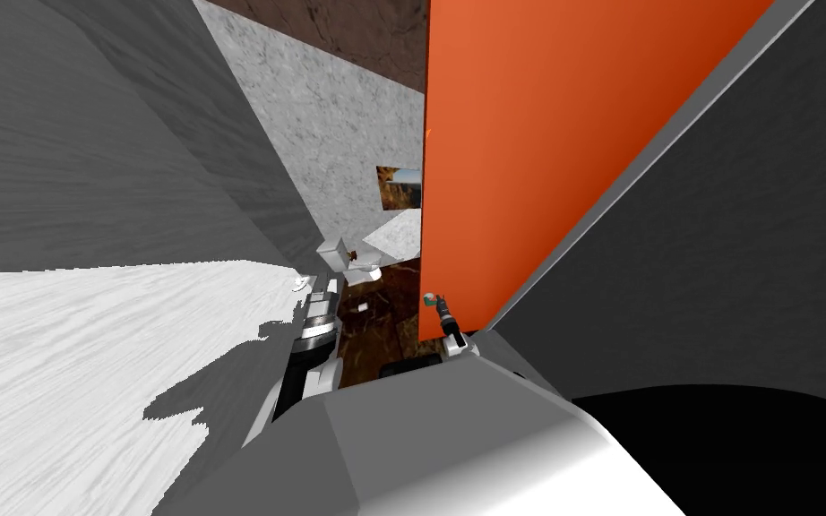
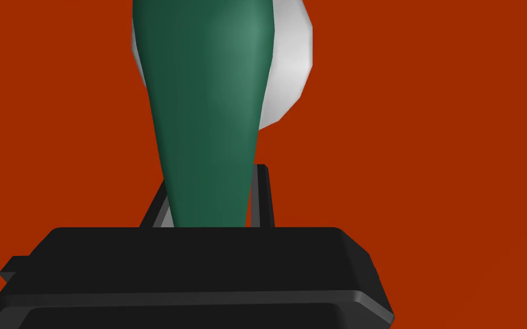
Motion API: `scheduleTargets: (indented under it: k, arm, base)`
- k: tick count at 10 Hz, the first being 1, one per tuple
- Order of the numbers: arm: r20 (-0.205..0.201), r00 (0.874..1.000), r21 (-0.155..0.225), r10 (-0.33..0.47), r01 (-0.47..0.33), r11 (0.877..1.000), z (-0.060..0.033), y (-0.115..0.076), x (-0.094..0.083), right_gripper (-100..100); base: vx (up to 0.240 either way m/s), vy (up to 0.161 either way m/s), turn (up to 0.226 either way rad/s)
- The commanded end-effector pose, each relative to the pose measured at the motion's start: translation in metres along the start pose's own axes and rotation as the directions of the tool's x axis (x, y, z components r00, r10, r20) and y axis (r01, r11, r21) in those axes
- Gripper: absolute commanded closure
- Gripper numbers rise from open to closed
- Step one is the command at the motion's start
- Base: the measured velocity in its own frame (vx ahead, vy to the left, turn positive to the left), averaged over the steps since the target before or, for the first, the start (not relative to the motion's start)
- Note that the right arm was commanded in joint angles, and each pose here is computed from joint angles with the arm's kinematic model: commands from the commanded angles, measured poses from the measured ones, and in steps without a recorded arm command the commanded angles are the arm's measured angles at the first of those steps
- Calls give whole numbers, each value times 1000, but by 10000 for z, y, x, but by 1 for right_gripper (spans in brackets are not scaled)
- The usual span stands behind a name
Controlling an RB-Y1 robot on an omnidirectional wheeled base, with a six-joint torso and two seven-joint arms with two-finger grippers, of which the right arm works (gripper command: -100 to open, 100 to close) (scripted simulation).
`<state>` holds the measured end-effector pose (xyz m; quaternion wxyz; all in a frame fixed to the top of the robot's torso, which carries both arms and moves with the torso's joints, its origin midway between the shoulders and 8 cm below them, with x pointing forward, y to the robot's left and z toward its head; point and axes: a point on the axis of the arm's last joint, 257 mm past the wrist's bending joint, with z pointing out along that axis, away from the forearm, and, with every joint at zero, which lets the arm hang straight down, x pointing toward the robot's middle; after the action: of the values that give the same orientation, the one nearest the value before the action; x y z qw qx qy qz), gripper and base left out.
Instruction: Push the door open
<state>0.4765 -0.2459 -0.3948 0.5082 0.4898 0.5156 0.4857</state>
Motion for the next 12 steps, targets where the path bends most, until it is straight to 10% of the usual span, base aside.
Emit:
scheduleTargets:
  k: [1,12]
  arm:
    - [40,999,-16,-6,7,1000,12,61,-208,100]
    - [167,985,-12,43,-41,999,-52,15,-518,100]
  base:
    - [199,110,-76]
    - [149,83,-57]
